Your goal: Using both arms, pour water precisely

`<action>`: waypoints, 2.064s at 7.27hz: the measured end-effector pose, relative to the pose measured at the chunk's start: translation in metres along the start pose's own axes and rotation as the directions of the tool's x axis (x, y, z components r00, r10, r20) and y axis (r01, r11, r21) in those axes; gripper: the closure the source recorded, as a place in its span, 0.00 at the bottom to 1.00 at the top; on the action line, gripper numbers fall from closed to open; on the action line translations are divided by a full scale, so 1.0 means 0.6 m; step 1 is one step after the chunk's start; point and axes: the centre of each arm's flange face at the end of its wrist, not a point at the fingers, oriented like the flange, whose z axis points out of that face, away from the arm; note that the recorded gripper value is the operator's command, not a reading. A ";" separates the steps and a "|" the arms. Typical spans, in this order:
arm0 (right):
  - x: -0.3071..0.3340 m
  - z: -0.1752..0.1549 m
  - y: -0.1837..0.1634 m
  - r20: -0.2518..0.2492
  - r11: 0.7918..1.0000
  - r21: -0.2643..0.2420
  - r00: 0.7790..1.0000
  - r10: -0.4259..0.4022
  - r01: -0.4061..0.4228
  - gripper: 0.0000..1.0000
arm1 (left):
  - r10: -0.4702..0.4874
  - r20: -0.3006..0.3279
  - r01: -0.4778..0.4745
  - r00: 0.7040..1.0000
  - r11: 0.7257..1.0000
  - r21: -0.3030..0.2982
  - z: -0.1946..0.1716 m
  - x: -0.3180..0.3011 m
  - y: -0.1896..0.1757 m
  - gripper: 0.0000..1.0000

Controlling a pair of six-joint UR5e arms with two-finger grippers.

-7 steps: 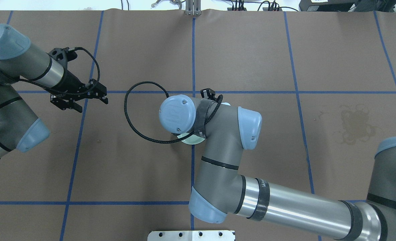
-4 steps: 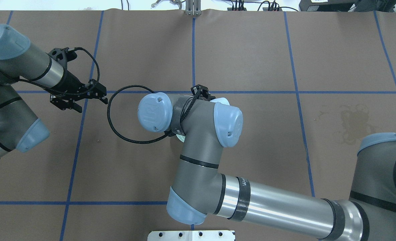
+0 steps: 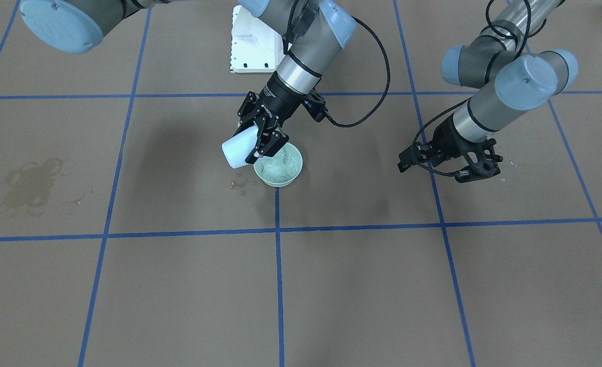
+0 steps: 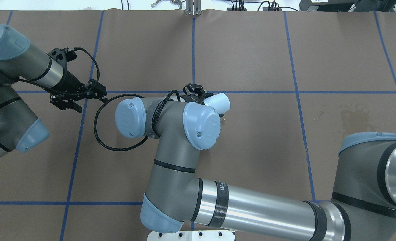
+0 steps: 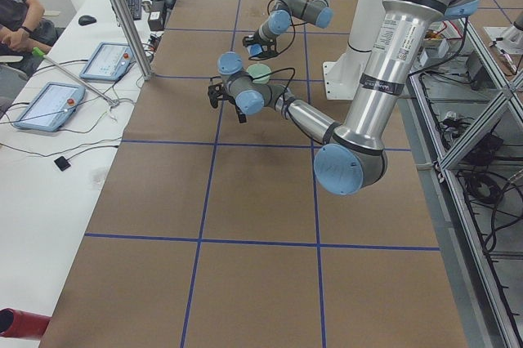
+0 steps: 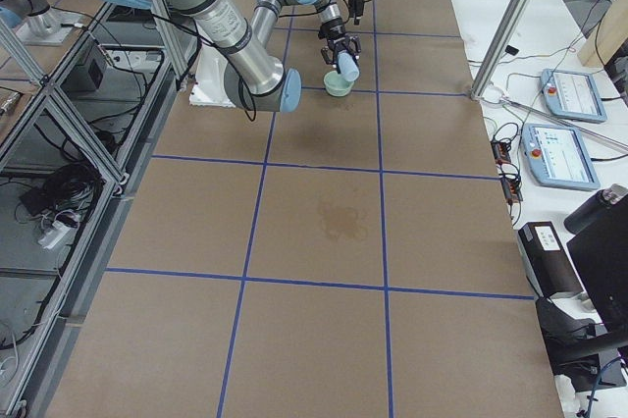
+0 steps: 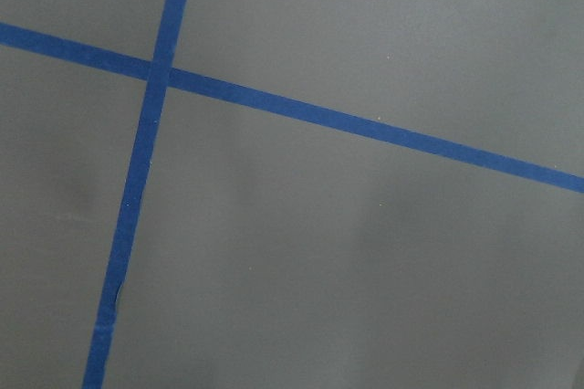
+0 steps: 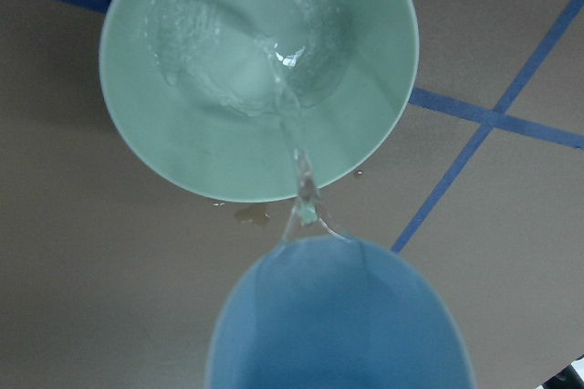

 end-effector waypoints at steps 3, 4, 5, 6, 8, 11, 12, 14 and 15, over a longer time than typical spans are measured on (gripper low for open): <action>0.000 0.004 -0.006 0.001 0.998 -0.034 0.999 -0.045 0.045 1.00 | 0.000 0.000 0.000 1.000 1.000 0.000 0.000 0.000 0.000 0.00; 0.000 0.006 -0.011 0.001 0.998 -0.041 0.999 -0.051 0.051 1.00 | 0.000 0.000 0.000 1.000 1.000 0.000 0.000 0.000 0.000 0.00; 0.001 0.002 -0.012 -0.004 0.998 -0.035 0.999 -0.043 0.042 1.00 | 0.001 -0.001 -0.001 1.000 1.000 0.000 -0.001 0.000 0.001 0.00; 0.005 -0.008 -0.008 -0.017 1.000 -0.008 1.000 -0.009 0.009 1.00 | 0.001 -0.001 -0.001 1.000 1.000 0.000 -0.001 0.000 0.001 0.00; 0.012 -0.013 0.006 -0.013 0.982 0.081 0.985 0.171 -0.169 1.00 | 0.001 -0.001 -0.001 1.000 1.000 0.000 -0.001 0.001 0.001 0.00; -0.030 0.042 0.122 0.152 0.780 0.225 0.811 0.564 -0.584 1.00 | 0.005 -0.005 -0.005 1.000 1.000 0.002 -0.004 0.005 0.002 0.00; -0.059 0.070 0.159 0.203 0.677 0.253 0.722 0.661 -0.691 1.00 | 0.006 -0.007 -0.006 1.000 1.000 0.002 -0.005 0.006 0.002 0.00; -0.110 0.144 0.264 0.272 0.507 0.314 0.588 0.762 -0.803 1.00 | 0.007 -0.008 -0.007 1.000 1.000 0.003 -0.006 0.007 0.003 0.00; -0.132 0.190 0.321 0.318 0.427 0.324 0.522 0.792 -0.844 1.00 | 0.008 -0.009 -0.008 1.000 1.000 0.003 -0.006 0.008 0.004 0.00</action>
